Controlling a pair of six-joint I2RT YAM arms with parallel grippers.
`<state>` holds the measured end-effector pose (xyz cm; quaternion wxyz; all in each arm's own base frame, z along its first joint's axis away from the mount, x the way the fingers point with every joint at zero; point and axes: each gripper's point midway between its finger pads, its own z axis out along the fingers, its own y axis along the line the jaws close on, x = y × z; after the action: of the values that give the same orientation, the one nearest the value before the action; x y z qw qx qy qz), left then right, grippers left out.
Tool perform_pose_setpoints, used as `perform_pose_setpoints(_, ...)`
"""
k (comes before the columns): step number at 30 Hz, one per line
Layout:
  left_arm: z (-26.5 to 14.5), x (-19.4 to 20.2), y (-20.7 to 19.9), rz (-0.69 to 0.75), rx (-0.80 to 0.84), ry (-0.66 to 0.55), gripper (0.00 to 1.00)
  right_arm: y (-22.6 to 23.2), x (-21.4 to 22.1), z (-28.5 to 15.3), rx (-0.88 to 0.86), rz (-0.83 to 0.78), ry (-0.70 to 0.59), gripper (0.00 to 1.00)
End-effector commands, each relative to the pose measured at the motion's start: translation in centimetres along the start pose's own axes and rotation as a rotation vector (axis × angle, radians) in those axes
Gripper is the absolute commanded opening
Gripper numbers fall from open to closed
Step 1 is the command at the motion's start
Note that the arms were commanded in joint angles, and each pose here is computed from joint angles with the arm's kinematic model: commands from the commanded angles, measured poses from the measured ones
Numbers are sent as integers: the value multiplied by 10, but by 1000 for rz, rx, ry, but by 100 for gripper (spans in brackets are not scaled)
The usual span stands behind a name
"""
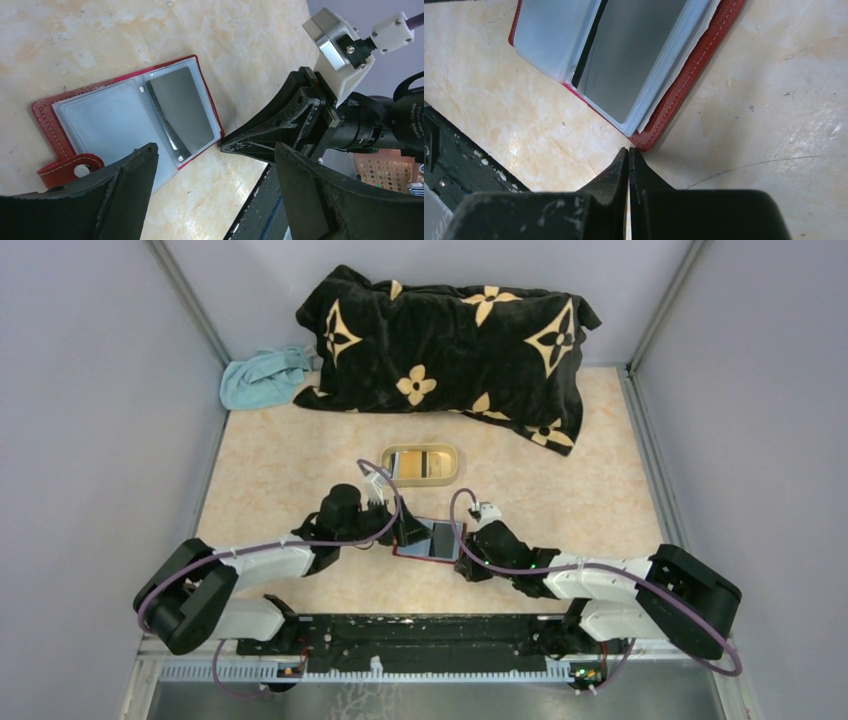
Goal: Take the credit cards out of the card holder
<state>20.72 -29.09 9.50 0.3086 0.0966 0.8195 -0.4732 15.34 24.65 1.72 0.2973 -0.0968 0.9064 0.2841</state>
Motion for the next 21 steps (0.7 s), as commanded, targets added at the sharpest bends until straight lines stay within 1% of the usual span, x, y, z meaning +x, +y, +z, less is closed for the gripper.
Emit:
perform_pose_setpoints(1,0,1,-17,-9,81,-3,91,2,-22,1,3,1,-64,0)
perform_pose_setpoints(6,5,5,-18,-15,85,9,90,0,-23,-3,-6,-2,-60,0)
perform_pose_setpoints(9,11,11,-15,-39,82,22,90,16,-31,-12,-82,-8,-81,0)
perform_pose_setpoints(11,15,14,-14,-55,75,25,91,32,-43,-23,-143,-11,-116,0)
perform_pose_setpoints(13,18,17,-12,-62,61,23,91,39,-56,-32,-165,-15,-153,0)
perform_pose_setpoints(16,20,19,-6,-69,35,18,91,34,-75,-38,-160,-3,-191,0)
perform_pose_setpoints(18,21,20,-2,-70,18,18,91,22,-84,-35,-117,3,-201,0)
perform_pose_setpoints(21,22,22,5,-71,-10,15,91,17,-92,-27,-91,-5,-203,0)
